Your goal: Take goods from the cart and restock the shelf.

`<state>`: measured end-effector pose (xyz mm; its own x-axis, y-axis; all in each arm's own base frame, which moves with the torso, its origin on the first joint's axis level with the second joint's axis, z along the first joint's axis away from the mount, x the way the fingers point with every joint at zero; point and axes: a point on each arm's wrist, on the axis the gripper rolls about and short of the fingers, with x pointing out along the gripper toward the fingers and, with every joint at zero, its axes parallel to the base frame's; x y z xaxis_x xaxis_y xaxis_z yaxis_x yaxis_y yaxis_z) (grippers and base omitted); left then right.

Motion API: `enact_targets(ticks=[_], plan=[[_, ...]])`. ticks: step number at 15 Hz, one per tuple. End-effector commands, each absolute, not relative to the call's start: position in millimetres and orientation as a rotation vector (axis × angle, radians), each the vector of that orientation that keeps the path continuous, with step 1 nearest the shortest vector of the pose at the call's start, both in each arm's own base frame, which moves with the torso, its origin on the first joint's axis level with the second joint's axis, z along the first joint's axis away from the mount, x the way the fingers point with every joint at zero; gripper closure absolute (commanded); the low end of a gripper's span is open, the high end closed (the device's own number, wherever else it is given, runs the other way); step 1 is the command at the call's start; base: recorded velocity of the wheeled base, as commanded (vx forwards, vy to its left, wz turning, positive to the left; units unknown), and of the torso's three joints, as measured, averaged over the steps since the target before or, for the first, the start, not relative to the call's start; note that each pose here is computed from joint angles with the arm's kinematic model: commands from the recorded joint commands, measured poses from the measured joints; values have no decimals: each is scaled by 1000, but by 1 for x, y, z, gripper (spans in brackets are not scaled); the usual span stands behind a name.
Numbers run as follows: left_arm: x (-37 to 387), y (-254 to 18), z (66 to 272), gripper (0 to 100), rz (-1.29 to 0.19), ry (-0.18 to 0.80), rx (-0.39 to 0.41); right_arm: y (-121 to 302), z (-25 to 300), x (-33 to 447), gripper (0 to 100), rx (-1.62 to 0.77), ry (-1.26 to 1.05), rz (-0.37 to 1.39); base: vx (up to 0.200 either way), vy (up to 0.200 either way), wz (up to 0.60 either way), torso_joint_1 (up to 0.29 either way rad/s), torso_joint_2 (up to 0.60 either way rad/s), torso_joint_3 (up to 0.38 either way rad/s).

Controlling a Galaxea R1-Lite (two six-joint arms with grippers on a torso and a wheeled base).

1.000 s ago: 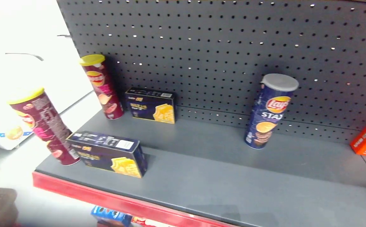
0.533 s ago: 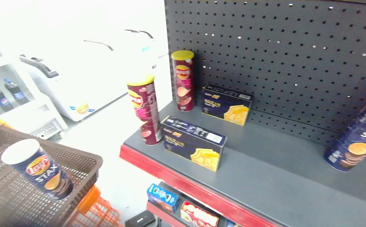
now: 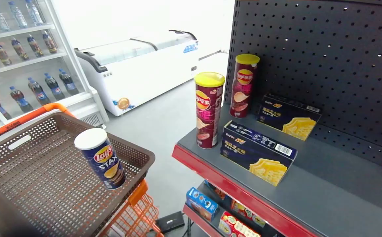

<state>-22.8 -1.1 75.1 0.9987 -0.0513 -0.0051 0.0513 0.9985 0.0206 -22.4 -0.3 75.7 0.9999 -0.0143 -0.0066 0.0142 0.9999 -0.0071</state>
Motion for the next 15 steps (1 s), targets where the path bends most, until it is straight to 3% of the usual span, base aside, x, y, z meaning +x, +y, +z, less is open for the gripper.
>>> enact_targets(ticks=[1, 11, 12, 13, 14, 15], plan=[[-23, -1, 75, 0, -52, 6, 21, 0, 75, -22, 0, -8, 11, -14, 0, 0, 0, 0, 0, 0], [-23, -1, 75, 0, -55, 5, 23, 0, 75, -22, 0, -6, 9, -14, 0, 0, 0, 0, 0, 0], [-25, -1, 82, 0, -62, -26, 33, 0, 75, -22, 0, -6, 9, -14, 0, 0, 0, 0, 0, 0], [-34, -2, 115, 0, -92, -110, 69, 0, 76, -22, 0, -8, 6, -14, 0, 0, 0, 0, 0, 0], [-33, -2, 121, 0, -104, -88, 79, 0, 76, -22, 0, -8, 8, -14, 0, 0, 0, 0, 0, 0], [-23, -3, 144, 0, -161, -3, 98, 0, 75, -22, 0, -8, 9, -14, 0, 0, 0, 0, 0, 0]])
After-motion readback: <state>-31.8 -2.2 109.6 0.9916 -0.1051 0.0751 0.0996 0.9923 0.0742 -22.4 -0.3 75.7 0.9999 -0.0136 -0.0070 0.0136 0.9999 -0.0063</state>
